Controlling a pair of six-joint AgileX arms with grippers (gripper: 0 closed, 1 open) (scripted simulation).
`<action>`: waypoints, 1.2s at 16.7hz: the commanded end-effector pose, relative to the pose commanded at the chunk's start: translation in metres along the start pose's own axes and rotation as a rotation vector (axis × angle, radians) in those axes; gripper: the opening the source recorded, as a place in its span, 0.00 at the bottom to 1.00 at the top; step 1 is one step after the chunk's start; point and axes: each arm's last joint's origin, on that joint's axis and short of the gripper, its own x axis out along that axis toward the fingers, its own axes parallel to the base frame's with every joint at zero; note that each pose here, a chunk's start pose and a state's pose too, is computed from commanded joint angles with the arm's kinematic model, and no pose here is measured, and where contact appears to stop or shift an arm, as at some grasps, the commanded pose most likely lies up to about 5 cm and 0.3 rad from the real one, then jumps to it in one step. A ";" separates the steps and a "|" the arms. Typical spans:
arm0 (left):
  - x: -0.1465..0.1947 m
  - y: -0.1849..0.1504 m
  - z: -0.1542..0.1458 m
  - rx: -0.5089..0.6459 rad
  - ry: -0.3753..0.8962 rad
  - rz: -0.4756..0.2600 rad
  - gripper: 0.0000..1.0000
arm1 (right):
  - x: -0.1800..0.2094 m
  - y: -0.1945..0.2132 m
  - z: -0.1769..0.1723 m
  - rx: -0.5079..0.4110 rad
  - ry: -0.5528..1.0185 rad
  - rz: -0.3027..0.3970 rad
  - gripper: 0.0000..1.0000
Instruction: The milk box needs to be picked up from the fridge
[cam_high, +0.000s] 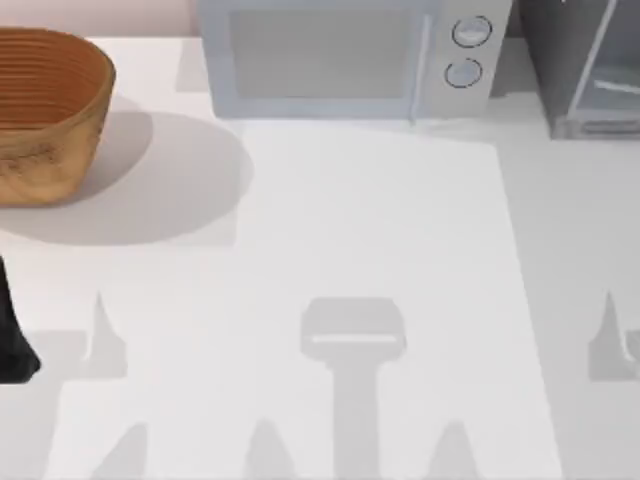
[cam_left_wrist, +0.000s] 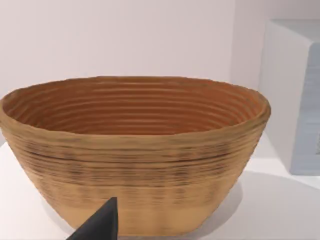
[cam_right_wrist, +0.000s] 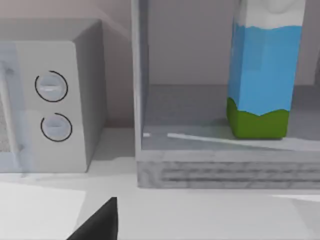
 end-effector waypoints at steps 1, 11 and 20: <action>0.000 0.000 0.000 0.000 0.000 0.000 1.00 | 0.000 0.000 0.000 0.000 0.000 0.000 1.00; 0.000 0.000 0.000 0.000 0.000 0.000 1.00 | 0.031 -0.017 0.023 -0.016 -0.055 -0.006 1.00; 0.000 0.000 0.000 0.000 0.000 0.000 1.00 | 0.089 -0.072 -0.026 0.021 0.052 -0.004 1.00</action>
